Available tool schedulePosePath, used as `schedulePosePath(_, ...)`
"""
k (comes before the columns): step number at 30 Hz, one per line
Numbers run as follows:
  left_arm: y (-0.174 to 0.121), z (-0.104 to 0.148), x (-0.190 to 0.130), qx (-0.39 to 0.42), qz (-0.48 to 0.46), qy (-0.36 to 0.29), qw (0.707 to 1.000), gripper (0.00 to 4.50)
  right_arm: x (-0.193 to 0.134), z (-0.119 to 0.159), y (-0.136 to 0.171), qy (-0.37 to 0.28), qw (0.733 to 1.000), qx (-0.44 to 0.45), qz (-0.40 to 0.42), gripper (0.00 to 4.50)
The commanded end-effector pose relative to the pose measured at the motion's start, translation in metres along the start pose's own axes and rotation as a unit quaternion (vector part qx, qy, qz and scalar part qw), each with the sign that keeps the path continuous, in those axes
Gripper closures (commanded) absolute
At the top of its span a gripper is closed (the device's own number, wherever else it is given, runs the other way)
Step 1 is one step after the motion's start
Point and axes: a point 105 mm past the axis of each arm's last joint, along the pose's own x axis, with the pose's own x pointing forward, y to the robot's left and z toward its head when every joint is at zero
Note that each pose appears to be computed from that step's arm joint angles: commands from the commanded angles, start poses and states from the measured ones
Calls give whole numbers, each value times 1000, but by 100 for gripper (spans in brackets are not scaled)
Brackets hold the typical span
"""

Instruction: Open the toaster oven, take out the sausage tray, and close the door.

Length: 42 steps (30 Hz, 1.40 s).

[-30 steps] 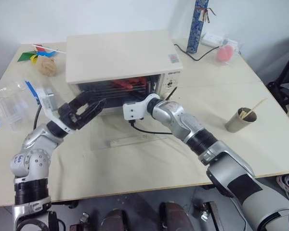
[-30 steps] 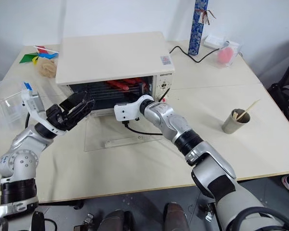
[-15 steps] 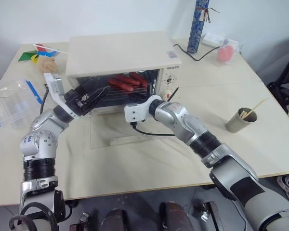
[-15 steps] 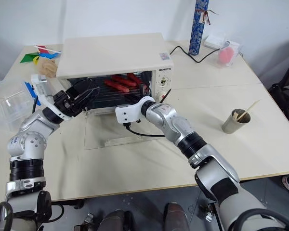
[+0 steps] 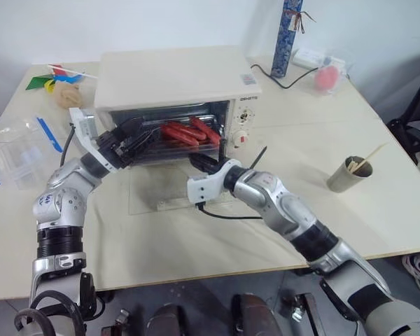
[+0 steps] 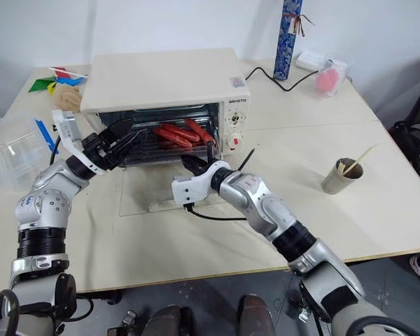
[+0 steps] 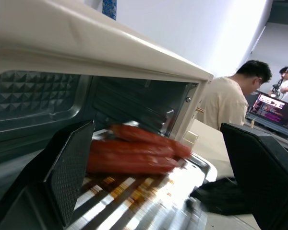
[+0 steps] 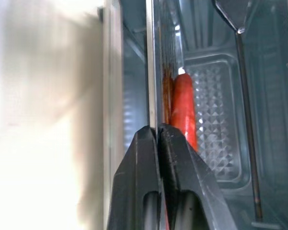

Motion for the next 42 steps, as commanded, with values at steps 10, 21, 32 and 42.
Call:
schedulePosePath(10, 26, 27, -7, 9, 54, -43, 998, 0, -30, 21, -29, -37, 998, -18, -46, 449)
schedulePosePath(21, 26, 16, -21, -36, 64, 15, 997, 0, -44, 28, -20, -51, 998, -7, -18, 449)
schedulePosePath(32, -15, -16, -63, -240, 64, 144, 958, 0, -57, 27, -23, -72, 997, -2, -5, 449)
schedulePosePath(42, -35, -13, -75, -395, 43, 131, 908, 0, -60, 28, -20, -98, 995, -4, 6, 449)
